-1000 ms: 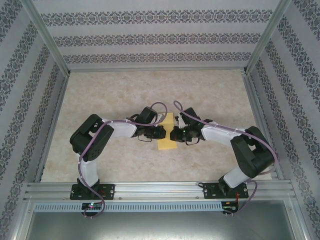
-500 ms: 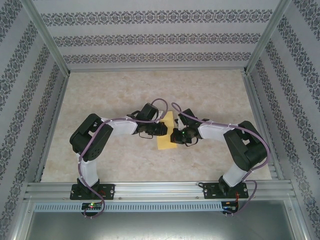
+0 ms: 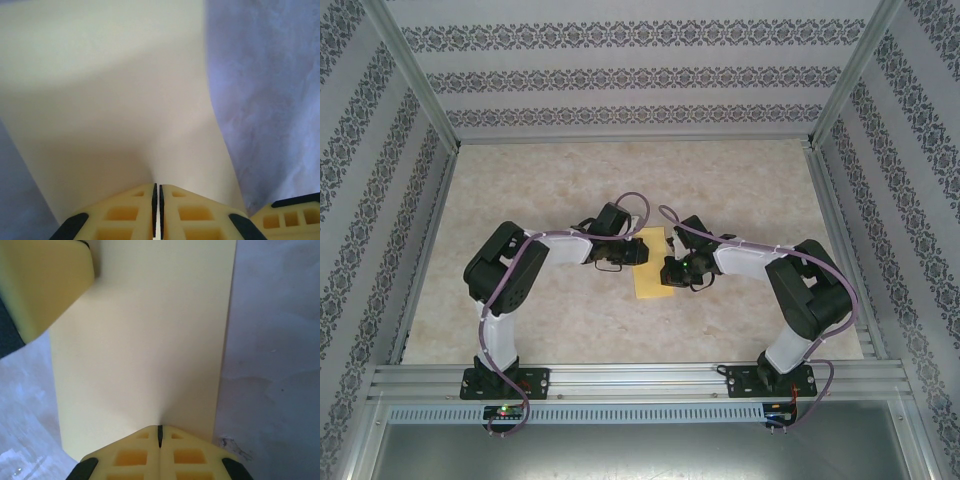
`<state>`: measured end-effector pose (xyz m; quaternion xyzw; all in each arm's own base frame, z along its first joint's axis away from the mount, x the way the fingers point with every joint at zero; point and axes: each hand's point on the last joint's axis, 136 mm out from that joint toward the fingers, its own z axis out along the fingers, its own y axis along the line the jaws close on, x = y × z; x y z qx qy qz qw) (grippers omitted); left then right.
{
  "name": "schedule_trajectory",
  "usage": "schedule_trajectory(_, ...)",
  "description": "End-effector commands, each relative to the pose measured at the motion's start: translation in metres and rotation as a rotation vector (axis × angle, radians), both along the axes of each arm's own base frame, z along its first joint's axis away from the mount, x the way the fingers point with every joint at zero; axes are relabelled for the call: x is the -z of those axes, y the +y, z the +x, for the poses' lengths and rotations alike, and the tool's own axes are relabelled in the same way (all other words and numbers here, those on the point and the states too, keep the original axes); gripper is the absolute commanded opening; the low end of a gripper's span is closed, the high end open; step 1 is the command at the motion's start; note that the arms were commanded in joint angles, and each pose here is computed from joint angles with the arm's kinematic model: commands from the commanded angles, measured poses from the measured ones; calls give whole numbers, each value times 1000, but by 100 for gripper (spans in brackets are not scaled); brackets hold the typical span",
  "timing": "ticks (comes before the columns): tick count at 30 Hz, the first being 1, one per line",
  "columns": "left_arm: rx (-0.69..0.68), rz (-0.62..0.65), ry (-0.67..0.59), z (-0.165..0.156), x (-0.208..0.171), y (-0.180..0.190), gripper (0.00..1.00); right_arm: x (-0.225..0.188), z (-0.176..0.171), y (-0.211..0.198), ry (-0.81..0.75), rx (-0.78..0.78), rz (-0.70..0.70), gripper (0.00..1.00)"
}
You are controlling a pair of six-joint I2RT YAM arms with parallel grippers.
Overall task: Fold a paper plane with a square sheet of paper (fold left side to right side)
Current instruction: First fold the square sheet of paper in half at the center of the table.
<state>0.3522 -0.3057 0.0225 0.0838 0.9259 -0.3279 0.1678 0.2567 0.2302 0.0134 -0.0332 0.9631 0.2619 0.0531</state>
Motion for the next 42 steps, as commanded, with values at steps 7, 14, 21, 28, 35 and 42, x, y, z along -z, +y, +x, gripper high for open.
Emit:
schedule_trajectory(7, -94, 42, -32, 26, 19, 25, 14, 36, -32, -36, 116, -26, -201, 3)
schedule_trajectory(14, -143, 20, -70, 52, 6, 34, 15, 40, -36, -39, 127, -31, -216, 3)
schedule_trajectory(21, -196, 51, -92, 84, 4, 48, 15, 40, -35, -38, 126, -33, -210, 2)
schedule_trajectory(28, -225, 65, -106, 111, -2, 66, 15, 38, -34, -36, 124, -32, -204, 2)
schedule_trajectory(35, -205, 14, -155, 108, -42, 65, 15, 30, -26, -22, 90, -19, -125, 3)
schedule_trajectory(42, -152, -35, -146, 53, -70, 51, 19, -18, 8, 8, -101, 23, 83, 15)
